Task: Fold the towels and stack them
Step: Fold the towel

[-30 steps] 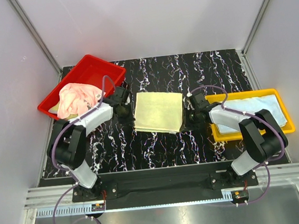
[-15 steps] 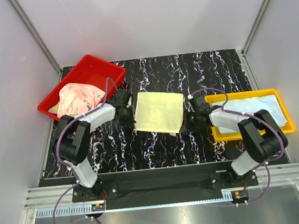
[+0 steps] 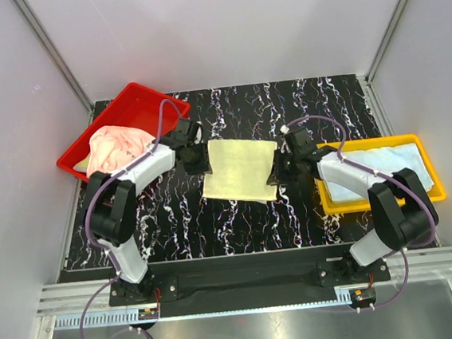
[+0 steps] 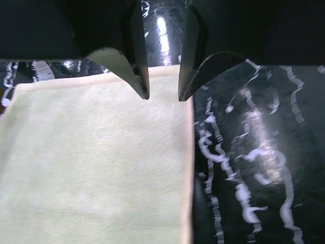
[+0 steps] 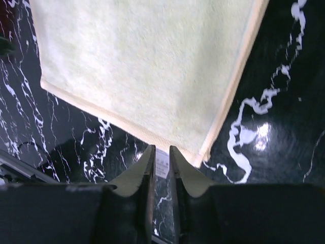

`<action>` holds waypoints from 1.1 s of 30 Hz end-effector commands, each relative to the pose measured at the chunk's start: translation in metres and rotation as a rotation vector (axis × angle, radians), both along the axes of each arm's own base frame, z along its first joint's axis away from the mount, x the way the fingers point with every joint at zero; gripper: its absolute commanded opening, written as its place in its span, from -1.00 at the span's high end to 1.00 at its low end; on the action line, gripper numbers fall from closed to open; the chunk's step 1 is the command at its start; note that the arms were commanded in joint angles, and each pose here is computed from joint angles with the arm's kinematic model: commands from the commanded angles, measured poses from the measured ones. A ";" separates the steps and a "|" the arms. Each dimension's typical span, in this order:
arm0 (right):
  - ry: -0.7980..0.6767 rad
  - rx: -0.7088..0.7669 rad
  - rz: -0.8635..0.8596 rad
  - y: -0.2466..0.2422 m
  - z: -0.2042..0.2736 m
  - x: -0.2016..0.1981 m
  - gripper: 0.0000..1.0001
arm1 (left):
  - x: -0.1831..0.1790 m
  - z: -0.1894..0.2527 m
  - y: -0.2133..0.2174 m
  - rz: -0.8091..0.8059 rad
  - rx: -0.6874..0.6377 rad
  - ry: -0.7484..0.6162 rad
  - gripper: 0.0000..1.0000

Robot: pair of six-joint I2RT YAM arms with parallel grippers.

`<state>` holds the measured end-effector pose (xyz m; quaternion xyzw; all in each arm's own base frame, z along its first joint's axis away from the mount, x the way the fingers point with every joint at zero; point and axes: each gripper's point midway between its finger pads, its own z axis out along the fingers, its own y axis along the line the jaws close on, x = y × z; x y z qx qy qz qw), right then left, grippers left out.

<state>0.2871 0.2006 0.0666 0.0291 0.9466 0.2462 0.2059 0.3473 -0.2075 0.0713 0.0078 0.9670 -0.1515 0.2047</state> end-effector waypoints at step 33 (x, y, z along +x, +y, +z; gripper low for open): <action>-0.157 -0.059 0.178 0.008 0.021 0.052 0.56 | 0.031 0.014 -0.039 -0.086 -0.113 -0.054 0.18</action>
